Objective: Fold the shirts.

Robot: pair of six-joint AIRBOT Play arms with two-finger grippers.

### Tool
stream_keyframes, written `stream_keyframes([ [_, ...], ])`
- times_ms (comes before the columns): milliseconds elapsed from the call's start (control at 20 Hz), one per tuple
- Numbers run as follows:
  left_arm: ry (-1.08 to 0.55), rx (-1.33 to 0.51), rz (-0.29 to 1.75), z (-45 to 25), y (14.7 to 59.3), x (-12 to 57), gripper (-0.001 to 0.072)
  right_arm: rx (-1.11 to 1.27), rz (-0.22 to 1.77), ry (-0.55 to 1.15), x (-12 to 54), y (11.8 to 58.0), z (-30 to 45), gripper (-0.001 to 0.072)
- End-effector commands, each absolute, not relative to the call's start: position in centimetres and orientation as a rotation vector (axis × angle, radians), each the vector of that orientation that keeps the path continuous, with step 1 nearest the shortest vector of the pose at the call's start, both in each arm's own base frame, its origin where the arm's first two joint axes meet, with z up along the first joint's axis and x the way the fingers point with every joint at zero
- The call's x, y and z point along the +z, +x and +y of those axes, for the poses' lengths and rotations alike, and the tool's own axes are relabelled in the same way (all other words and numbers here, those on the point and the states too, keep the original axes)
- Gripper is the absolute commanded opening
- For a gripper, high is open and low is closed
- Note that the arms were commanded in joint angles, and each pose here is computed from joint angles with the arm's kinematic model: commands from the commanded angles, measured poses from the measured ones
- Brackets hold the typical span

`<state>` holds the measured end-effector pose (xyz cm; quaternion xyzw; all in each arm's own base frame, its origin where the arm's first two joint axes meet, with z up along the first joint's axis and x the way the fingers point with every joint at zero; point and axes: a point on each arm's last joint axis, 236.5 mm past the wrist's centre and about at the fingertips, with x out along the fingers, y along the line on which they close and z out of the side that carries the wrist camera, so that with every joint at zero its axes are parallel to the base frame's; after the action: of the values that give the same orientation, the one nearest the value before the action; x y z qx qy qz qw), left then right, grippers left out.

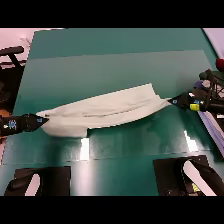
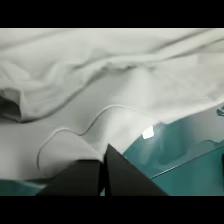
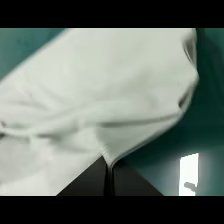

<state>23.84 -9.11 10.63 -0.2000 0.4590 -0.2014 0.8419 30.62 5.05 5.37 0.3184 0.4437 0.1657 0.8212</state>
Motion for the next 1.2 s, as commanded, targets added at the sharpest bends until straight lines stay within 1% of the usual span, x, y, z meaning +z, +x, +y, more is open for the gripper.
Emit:
stream_keyframes([
  [0, -0.37, -0.312, 0.928, -6.6, 24.9, 10.0, 0.0026, 0.319, 0.792, 0.672, 8.0, 33.2, 5.7, 0.0016],
  [100, -0.325, -0.224, 0.906, -4.4, 26.0, 8.5, 0.0026, 0.313, 0.824, 0.692, 6.3, 34.3, 6.1, 0.0016],
  [250, -0.336, -0.165, 0.878, -3.2, 27.0, 5.4, 0.0026, 0.332, 0.922, 0.687, 2.8, 36.4, 7.4, 0.0016],
  [400, -0.318, -0.098, 0.809, -1.5, 28.4, 3.0, 0.0026, 0.349, 0.962, 0.658, 1.2, 40.2, 7.9, 0.0017],
  [500, -0.311, -0.055, 0.77, -0.4, 29.5, 1.9, 0.0026, 0.347, 0.996, 0.677, -0.2, 42.4, 7.6, 0.0017],
  [650, -0.264, -0.069, 0.74, 0.2, 31.6, 0.7, 0.0027, 0.375, 1.068, 0.701, -2.4, 44.1, 7.9, 0.0017],
  [750, -0.272, -0.061, 0.705, 0.8, 33.5, -0.1, 0.0027, 0.383, 1.105, 0.719, -3.7, 44.7, 8.1, 0.0016],
  [1000, -0.245, -0.153, 0.708, -0.1, 36.5, -2.3, 0.0027, 0.373, 1.171, 0.747, -6.7, 44.5, 8.1, 0.0017],
  [1150, -0.207, -0.176, 0.714, 0.0, 37.4, -2.8, 0.0028, 0.377, 1.182, 0.749, -7.1, 44.4, 8.2, 0.0017],
])
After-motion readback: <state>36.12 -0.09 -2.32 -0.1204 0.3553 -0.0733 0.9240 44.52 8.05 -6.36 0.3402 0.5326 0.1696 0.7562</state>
